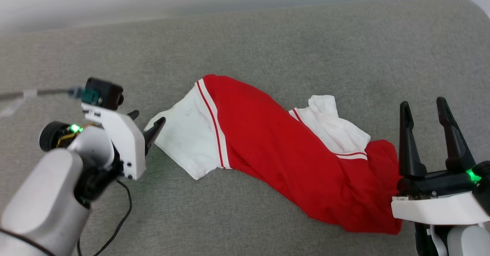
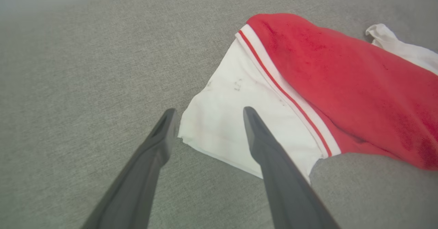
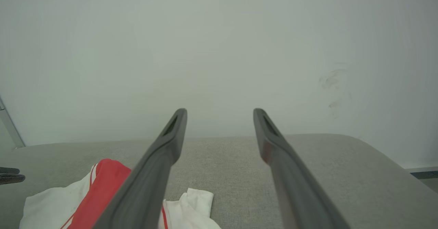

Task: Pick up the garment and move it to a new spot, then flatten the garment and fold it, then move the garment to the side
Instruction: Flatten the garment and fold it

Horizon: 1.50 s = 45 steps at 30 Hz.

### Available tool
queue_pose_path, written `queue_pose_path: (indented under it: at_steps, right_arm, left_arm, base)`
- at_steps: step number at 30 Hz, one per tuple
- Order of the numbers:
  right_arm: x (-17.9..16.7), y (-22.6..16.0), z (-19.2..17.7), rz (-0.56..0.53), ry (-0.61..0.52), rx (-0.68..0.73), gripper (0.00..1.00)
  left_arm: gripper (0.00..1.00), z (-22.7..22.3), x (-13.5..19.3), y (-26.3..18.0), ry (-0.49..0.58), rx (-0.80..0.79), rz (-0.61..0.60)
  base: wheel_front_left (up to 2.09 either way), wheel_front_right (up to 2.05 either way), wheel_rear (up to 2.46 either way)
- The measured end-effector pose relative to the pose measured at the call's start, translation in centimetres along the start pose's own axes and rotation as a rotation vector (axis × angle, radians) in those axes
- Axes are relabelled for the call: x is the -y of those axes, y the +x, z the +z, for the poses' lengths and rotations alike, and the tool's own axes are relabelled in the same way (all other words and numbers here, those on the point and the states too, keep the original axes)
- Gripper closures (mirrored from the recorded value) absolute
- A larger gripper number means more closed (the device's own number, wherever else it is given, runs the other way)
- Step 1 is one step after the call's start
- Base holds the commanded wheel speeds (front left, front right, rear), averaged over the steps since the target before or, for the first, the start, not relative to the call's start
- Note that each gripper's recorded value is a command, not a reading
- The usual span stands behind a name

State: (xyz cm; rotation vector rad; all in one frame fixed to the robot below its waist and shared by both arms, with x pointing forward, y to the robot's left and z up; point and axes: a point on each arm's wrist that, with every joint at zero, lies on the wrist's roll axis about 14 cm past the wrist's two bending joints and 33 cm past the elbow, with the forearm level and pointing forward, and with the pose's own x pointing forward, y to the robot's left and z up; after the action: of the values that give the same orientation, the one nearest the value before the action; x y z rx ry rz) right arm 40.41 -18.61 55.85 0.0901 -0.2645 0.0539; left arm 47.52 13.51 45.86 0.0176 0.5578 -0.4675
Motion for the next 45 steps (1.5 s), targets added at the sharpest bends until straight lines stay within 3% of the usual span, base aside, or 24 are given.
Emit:
queue_pose_path:
  at_steps: [6,16,17,18,19,27,35,44,45]
  right_arm:
    - [0.7,0.4,-1.4,-0.018,0.001,-0.033,0.00]
    - [2.2,0.2,-2.9,-0.062,0.001,-0.074,0.00]
    - [2.3,0.2,-2.9,-0.064,0.002,-0.076,0.00]
    - [2.3,0.2,-3.0,-0.065,0.001,-0.077,0.00]
    - [2.3,0.2,-3.0,-0.065,0.002,-0.078,0.00]
    - [2.2,0.3,-2.7,-0.061,-0.004,-0.069,0.00]
    - [0.7,0.2,-1.8,-0.018,-0.003,-0.048,0.00]
    - [-1.1,0.2,-1.5,0.031,0.008,-0.042,0.00]
    - [-1.2,0.2,-1.6,0.034,0.008,-0.044,0.00]
  left_arm:
    - [0.00,-1.5,-0.4,2.6,-0.031,-0.266,-0.060]
    - [0.00,-5.6,-2.0,4.5,0.075,-0.530,-0.040]
    - [0.05,-6.0,-1.8,4.6,0.065,-0.542,-0.049]
    - [0.65,-6.2,-1.5,4.6,0.055,-0.550,-0.059]
    - [1.00,-6.5,-1.4,4.5,0.047,-0.555,-0.064]
    - [1.00,-7.1,-1.7,2.7,0.008,-0.476,-0.059]
    - [1.00,-8.5,-3.1,-3.2,-0.053,-0.403,0.016]
    - [0.98,-12.7,1.0,-8.7,-0.122,-0.416,-0.015]
    - [0.18,-12.5,1.4,-8.7,-0.133,-0.393,-0.017]
  base:
    - [0.00,0.00,0.00]
    - [0.00,0.00,0.00]
    - [0.00,0.00,0.00]
    - [0.00,0.00,0.00]
    - [0.00,0.00,0.00]
    - [0.00,0.00,0.00]
    - [0.00,0.00,0.00]
    - [0.00,0.00,0.00]
    - [0.00,0.00,0.00]
